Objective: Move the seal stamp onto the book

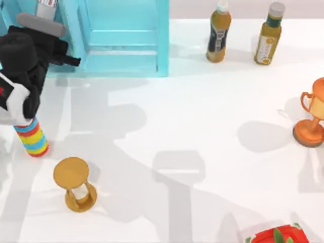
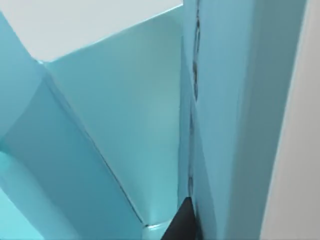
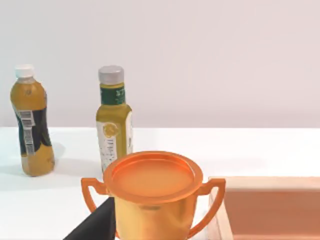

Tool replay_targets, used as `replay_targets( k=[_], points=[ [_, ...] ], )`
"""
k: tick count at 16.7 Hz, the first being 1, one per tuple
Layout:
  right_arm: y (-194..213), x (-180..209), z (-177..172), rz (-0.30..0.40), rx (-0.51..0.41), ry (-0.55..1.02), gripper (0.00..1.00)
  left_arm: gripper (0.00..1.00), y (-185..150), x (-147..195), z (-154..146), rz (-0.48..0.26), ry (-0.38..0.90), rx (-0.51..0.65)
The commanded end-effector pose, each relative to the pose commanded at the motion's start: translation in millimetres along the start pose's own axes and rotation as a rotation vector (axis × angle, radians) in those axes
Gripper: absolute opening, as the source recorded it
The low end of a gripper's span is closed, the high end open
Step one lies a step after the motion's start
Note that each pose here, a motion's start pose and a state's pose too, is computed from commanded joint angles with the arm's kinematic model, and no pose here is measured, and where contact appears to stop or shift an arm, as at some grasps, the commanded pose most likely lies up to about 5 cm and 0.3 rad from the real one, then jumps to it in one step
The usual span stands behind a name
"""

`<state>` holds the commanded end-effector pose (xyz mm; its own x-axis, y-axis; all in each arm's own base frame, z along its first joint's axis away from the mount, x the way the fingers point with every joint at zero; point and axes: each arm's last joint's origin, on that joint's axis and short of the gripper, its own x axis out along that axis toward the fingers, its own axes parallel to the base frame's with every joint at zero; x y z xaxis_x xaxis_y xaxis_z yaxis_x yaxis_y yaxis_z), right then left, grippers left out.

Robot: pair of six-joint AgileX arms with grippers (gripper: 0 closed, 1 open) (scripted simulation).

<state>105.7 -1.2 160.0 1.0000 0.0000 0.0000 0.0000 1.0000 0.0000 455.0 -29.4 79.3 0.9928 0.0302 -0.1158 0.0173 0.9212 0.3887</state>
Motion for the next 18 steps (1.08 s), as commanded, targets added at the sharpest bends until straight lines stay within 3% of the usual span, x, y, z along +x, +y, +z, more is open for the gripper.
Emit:
replay_targets(
  k=[10, 14, 18],
  points=[
    [0.0, 0.0, 0.0, 0.000, 0.000, 0.000, 1.00, 0.00, 2.8, -8.4, 4.3, -0.016, 0.038, 0.017],
    [0.0, 0.0, 0.0, 0.000, 0.000, 0.000, 1.00, 0.00, 13.3, -40.1, 32.5, -0.053, 0.109, 0.020],
    [0.0, 0.0, 0.0, 0.000, 0.000, 0.000, 1.00, 0.00, 32.6, -94.4, 75.5, -0.077, 0.150, -0.001]
  ],
)
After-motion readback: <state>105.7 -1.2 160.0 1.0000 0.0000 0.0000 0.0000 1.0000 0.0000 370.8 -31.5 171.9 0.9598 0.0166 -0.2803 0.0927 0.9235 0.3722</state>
